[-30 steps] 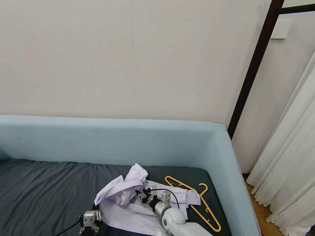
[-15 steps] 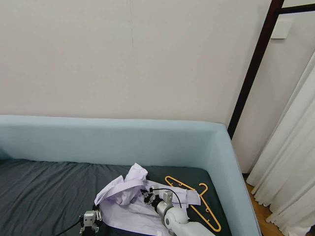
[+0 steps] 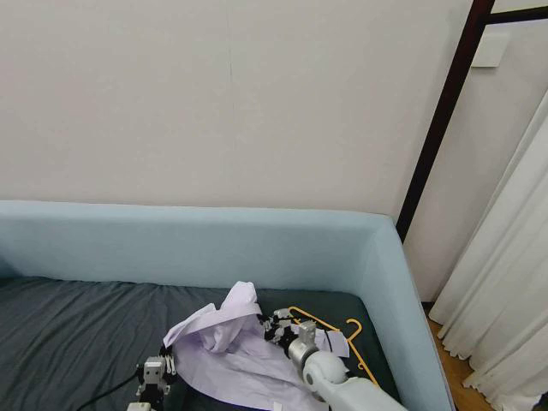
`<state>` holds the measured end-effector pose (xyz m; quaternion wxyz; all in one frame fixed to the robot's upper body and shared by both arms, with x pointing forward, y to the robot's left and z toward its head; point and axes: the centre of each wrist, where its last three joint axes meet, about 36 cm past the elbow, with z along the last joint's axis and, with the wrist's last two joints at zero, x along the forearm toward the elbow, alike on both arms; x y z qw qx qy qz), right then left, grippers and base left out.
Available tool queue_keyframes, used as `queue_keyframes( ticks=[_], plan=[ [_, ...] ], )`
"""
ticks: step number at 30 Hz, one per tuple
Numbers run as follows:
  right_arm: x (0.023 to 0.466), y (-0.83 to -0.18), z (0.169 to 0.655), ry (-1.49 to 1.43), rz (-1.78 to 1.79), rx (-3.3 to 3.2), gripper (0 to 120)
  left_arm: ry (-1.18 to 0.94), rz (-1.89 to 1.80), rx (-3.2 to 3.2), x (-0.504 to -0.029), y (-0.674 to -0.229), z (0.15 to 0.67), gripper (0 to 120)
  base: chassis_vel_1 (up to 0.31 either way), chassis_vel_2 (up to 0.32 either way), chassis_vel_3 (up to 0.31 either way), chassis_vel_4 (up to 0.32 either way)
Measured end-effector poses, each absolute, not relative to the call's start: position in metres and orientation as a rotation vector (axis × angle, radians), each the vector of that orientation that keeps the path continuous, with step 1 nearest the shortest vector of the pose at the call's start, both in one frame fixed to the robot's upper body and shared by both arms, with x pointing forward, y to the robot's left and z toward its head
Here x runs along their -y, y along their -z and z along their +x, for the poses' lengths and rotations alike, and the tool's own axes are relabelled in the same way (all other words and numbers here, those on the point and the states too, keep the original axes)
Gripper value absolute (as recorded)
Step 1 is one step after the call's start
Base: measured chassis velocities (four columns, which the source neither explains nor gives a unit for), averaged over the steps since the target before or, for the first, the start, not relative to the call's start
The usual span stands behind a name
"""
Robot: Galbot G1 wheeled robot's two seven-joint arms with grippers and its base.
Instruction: Pick up the clothes from the sofa and hang them on the clothes hanger.
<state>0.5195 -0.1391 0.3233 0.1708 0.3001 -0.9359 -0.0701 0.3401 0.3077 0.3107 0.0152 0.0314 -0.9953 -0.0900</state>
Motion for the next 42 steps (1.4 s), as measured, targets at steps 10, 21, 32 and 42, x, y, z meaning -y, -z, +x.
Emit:
queue_keyframes(
  ticks=[10, 21, 32, 42],
  plan=[
    [0.148, -0.433, 0.534, 0.020, 0.984, 2.715, 0, 0.300, -0.055, 3.232, -0.323, -0.425, 0.368, 0, 0.000, 0.000, 0.000, 0.000],
    [0.184, -0.587, 0.568, -0.202, 1.030, 2.897, 0, 0.442, -0.220, 3.333, -0.353, -0.567, 0.428, 0, 0.000, 0.000, 0.000, 0.000],
    [0.255, -0.687, 0.548, -0.353, 0.909, 2.988, 0, 0.380, -0.382, 3.407, -0.321, -0.649, 0.469, 0, 0.000, 0.000, 0.000, 0.000],
    [0.266, -0.737, 0.494, -0.330, 0.982, 3.004, 0, 0.405, -0.388, 3.438, -0.317, -0.674, 0.430, 0, 0.000, 0.000, 0.000, 0.000]
  ],
)
